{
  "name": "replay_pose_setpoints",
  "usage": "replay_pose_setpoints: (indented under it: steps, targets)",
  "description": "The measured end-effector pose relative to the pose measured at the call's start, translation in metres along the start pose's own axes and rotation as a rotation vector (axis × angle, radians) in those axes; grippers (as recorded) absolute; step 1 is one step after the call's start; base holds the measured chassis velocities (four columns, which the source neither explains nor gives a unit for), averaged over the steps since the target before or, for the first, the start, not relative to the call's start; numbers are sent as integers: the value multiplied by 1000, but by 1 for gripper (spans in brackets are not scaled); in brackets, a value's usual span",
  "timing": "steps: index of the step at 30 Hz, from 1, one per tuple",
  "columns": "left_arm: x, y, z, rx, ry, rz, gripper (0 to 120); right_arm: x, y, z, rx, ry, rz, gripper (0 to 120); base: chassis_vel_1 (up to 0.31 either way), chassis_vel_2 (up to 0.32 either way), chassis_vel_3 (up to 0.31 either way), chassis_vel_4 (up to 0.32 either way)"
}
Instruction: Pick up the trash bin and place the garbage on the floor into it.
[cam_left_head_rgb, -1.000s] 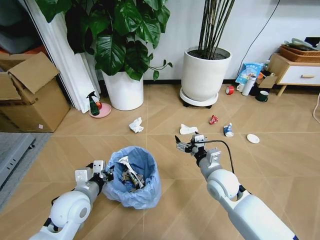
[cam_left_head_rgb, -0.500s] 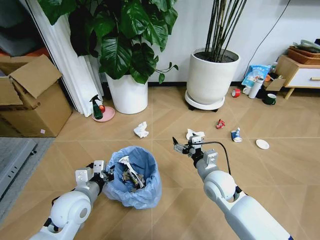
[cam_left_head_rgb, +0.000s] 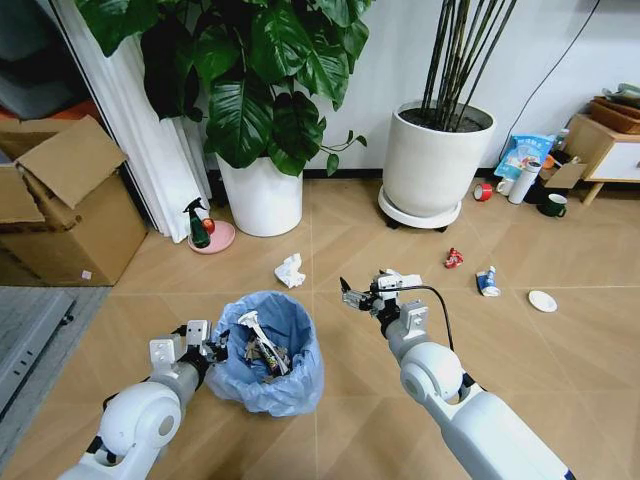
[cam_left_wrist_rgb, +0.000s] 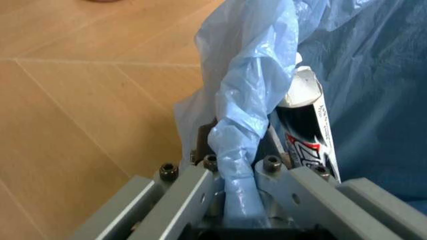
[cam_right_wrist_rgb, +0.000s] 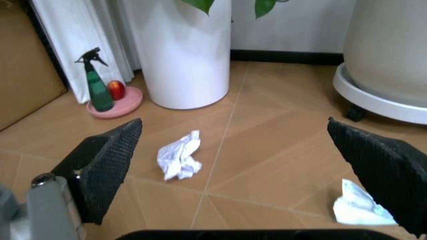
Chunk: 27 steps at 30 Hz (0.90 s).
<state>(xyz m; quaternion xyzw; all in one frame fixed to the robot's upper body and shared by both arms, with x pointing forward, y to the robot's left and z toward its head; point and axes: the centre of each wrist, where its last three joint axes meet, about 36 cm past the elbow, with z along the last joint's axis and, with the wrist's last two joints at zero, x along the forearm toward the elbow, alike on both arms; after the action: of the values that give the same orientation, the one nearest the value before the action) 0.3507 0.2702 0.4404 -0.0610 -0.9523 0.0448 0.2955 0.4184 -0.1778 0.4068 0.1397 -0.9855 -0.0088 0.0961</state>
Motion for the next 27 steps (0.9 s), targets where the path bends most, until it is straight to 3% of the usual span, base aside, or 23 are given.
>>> replay_pose_setpoints:
  steps: [27]
  targets:
    - [1,0,2,4,-4,1,0,5,-1,11,-1,26,7,100,-79,233,78,-236]
